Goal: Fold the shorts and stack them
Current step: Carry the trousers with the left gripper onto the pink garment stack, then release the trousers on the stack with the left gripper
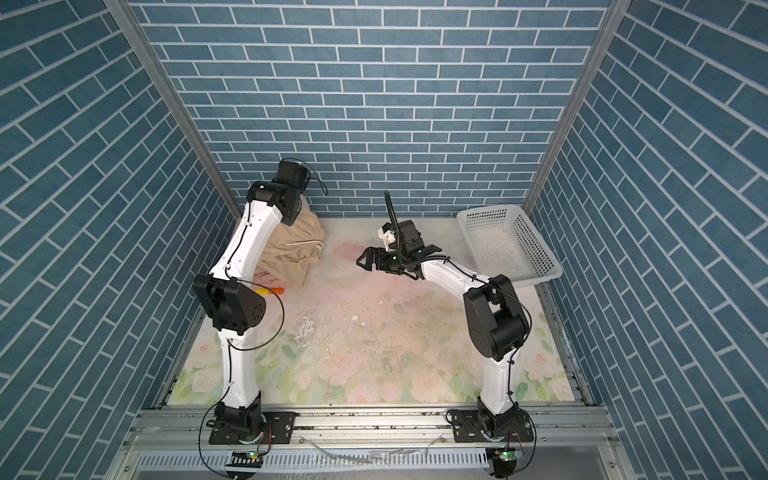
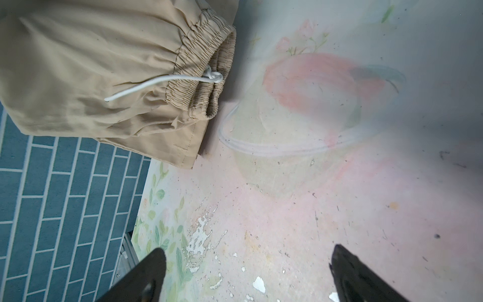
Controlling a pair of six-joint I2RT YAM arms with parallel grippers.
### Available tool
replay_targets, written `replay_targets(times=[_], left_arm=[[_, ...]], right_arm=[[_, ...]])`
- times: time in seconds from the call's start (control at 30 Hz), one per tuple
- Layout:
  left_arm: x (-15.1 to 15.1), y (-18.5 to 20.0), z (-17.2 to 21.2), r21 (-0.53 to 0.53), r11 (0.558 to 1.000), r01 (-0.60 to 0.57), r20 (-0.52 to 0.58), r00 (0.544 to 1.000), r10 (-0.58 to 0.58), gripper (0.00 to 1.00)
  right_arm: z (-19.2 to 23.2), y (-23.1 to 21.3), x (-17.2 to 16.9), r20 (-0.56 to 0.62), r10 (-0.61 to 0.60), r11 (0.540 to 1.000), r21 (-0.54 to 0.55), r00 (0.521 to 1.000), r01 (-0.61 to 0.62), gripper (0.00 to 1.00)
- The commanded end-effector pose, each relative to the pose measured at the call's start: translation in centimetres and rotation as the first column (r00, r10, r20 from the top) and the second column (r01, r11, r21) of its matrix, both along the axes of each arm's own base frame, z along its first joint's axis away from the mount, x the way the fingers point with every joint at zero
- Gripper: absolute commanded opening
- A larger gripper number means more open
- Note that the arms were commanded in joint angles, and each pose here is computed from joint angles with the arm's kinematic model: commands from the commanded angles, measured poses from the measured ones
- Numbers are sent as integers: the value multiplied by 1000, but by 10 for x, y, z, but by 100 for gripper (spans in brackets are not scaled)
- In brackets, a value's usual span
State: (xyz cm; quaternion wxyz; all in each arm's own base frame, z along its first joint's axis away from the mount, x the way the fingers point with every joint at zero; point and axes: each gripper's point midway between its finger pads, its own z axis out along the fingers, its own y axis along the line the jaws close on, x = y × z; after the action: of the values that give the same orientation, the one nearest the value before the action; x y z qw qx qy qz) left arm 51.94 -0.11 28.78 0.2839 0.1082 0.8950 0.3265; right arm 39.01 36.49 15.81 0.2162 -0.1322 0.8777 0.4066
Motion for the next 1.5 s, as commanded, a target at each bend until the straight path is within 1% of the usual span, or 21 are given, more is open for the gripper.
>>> replay_targets(times=[0.0, 0.07, 0.17, 0.3, 0.43, 0.57, 0.63, 0.77, 0.87, 0.97, 1.0, 1.03, 1.1, 1.17, 1.2, 1.27, 1.33, 1.4, 1.47], left_arm=[[-1, 23, 19, -70, 997, -29, 65, 997, 33, 0], [-2, 36, 15, -96, 994, -45, 53, 997, 50, 0], [2, 54, 1, -169, 984, -53, 36, 998, 60, 0], [5, 84, -15, -163, 982, -92, 2, 996, 94, 0], [8, 113, -33, -205, 971, -127, -19, 992, 126, 0], [12, 137, -66, -256, 954, -155, -53, 988, 146, 0], [14, 149, -84, -248, 953, -177, -71, 984, 164, 0], [18, 180, -119, -227, 942, -247, -105, 968, 229, 0], [14, 204, -144, -203, 920, -335, -145, 940, 310, 0], [9, 215, -150, -240, 890, -389, -161, 920, 358, 0], [10, 213, -147, -255, 887, -384, -153, 922, 355, 11], [10, 212, -143, -263, 887, -379, -140, 925, 354, 32], [12, 212, -133, -276, 886, -372, -103, 928, 358, 63], [13, 210, -115, -298, 885, -357, -67, 933, 354, 92], [13, 207, -108, -313, 882, -353, -56, 934, 354, 99], [12, 198, -89, -375, 868, -326, -17, 939, 345, 99], [13, 182, -65, -463, 844, -269, 39, 946, 323, 100], [14, 161, -39, -566, 805, -180, 115, 949, 294, 100], [10, 137, -6, -647, 759, -63, 218, 940, 264, 100]], right_arm=[[1, 8, 1, -19, 14, 1000, 22, 1000, -14, 99], [-1, 9, 1, -24, 17, 1000, 21, 1000, -16, 99], [-7, 11, 1, -38, 22, 1000, 23, 999, -21, 99], [-12, 15, 1, -64, 31, 999, 32, 997, -29, 99], [-16, 16, -3, -96, 45, 999, 34, 994, -42, 99], [-18, 18, -9, -129, 65, 998, 36, 989, -60, 99], [-18, 19, -12, -141, 71, 997, 35, 987, -67, 99], [-21, 16, -19, -157, 75, 997, 26, 985, -72, 99], [-22, 12, -23, -162, 69, 998, 15, 984, -67, 99], [-17, 8, -25, -152, 62, 998, 7, 986, -62, 99], [-15, 7, -26, -149, 59, 998, 3, 987, -60, 99], [-14, 6, -26, -145, 57, 998, 0, 988, -58, 99], [-9, 4, -27, -132, 57, 998, -4, 990, -58, 99], [-2, 3, -28, -118, 65, 998, -13, 991, -67, 99], [2, 1, -29, -109, 65, 998, -19, 992, -68, 99], [11, -7, -30, -76, 60, 997, -50, 995, -64, 99], [22, -19, -27, -23, 40, 995, -95, 999, -42, 99], [34, -38, -22, 41, 1, 988, -153, 999, 5, 99], [48, -68, -12, 118, -71, 969, -227, 990, 97, 99]])
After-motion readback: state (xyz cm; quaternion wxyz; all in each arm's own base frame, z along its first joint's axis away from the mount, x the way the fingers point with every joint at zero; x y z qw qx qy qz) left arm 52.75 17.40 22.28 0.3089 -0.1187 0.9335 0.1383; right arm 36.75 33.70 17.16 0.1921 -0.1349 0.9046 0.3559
